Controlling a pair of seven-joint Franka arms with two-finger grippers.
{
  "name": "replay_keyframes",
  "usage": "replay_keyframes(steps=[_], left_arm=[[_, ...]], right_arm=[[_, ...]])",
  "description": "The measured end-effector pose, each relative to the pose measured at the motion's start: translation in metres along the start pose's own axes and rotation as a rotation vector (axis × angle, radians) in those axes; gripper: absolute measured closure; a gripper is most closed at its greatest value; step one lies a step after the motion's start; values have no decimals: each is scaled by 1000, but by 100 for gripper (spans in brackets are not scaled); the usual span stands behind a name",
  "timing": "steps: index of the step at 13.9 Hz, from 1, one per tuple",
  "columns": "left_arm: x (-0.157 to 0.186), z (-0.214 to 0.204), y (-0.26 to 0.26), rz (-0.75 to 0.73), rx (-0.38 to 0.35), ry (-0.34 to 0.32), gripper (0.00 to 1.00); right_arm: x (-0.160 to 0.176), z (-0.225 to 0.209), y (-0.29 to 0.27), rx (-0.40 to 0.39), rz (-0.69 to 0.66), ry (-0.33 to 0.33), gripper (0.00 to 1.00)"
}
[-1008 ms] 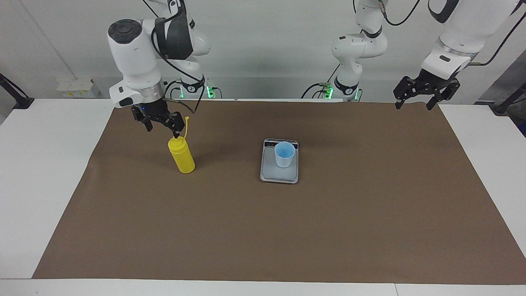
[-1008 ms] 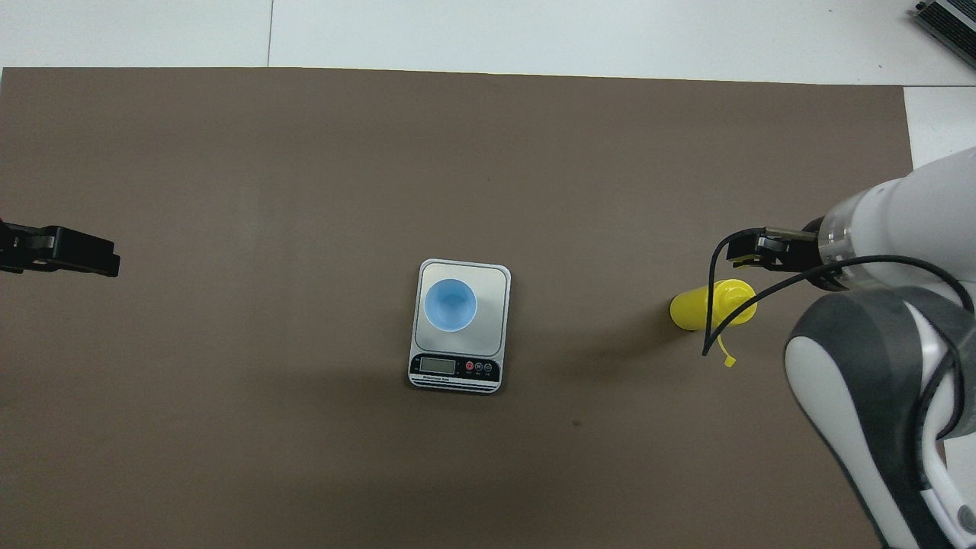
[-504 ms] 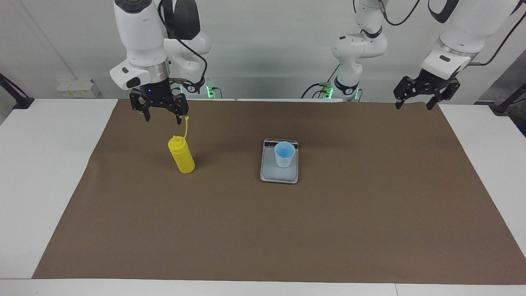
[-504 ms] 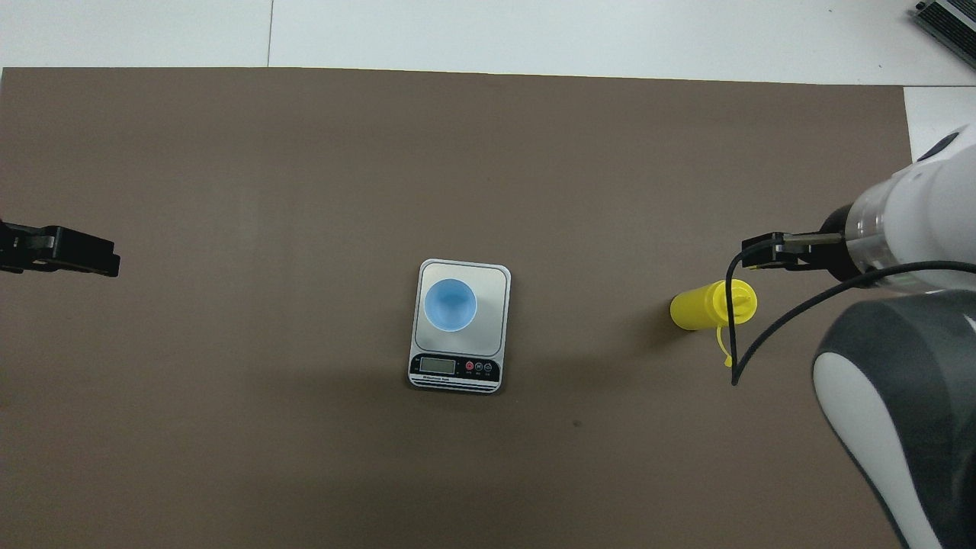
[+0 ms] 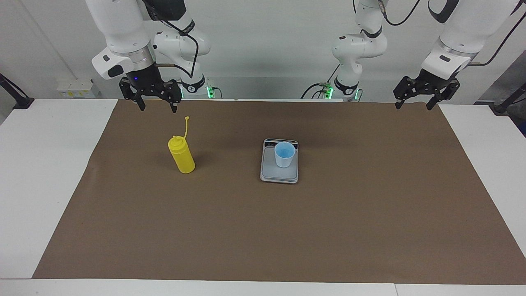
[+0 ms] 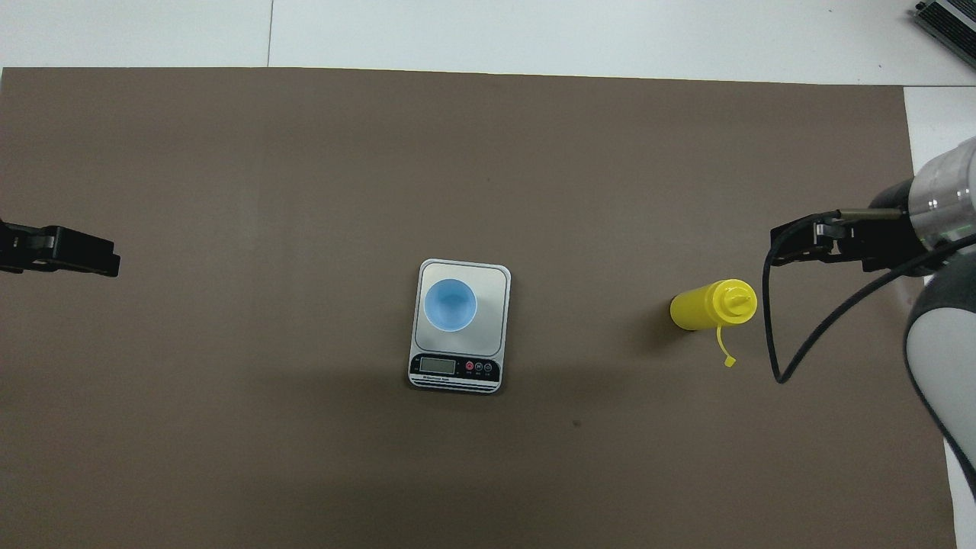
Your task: Pour seasoning into cup on scale with both arms
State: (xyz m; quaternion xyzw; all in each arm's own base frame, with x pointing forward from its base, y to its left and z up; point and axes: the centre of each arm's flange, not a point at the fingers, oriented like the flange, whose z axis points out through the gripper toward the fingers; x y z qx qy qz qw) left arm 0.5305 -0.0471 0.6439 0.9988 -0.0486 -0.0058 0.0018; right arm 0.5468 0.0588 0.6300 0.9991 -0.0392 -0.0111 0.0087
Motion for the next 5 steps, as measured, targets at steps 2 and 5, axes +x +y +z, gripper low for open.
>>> replay_keyframes(steps=[2, 5], left_arm=[[0, 0, 0, 0, 0, 0, 0], [0, 0, 0, 0, 0, 0, 0]], right_arm=[[-2, 2, 1, -4, 1, -21, 0], [-4, 3, 1, -4, 2, -36, 0]])
